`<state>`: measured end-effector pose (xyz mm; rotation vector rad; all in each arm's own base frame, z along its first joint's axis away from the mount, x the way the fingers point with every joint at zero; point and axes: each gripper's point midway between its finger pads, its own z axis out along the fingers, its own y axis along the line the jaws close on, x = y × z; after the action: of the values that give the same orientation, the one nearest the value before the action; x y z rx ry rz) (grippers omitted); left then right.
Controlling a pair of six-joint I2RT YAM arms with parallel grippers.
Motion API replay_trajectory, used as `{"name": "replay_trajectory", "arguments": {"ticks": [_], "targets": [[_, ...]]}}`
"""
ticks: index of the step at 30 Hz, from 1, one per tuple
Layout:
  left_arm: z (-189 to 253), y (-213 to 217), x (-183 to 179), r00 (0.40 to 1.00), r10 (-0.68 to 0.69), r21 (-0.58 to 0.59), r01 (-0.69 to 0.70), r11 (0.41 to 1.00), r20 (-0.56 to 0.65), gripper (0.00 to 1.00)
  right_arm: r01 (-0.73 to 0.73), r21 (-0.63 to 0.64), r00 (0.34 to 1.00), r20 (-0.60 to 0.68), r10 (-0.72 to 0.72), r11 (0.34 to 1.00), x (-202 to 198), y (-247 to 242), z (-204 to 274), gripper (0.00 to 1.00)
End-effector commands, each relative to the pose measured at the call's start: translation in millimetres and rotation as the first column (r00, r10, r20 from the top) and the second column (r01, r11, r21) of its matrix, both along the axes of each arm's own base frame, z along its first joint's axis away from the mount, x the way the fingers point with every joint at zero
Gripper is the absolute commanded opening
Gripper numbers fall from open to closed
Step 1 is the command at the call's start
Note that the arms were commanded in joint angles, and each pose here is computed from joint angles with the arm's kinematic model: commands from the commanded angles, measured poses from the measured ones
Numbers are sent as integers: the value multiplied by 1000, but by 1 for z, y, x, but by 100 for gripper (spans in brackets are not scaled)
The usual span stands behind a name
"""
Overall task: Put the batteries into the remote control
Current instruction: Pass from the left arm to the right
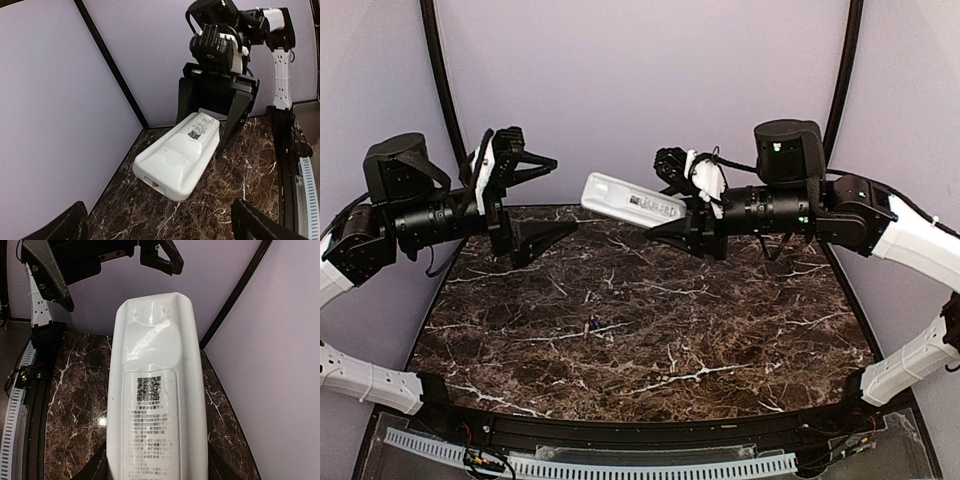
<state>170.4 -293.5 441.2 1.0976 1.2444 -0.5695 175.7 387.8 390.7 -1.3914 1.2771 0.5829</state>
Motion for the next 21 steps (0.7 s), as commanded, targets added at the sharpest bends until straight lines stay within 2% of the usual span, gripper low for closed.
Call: {"name": "replay_trajectory", "arguments": {"ticks": [1,5,12,14,16,21], "targets": [[-67,1,-13,987,-137,392,92,915,89,99,-102,-115,991,-94,92,988,-24,-11,-25,17],[-71,-7,-22,975,-211,413,166,895,66,99,-155,-130,986,-83,145,979,-31,-7,-26,17],[-71,-25,-28,961,-273,358,243,902,35,97,-197,-153,980,-44,192,968,-35,6,-30,17],[-66,-29,-28,960,-279,329,252,910,37,91,-196,-158,981,-38,192,968,-34,8,-31,17],[-61,-31,-29,958,-283,299,257,919,46,80,-193,-159,981,-34,190,968,-33,9,-32,17],[-68,-34,-29,958,-286,308,268,913,15,66,-195,-152,981,-26,194,969,-33,11,-32,17]]}}
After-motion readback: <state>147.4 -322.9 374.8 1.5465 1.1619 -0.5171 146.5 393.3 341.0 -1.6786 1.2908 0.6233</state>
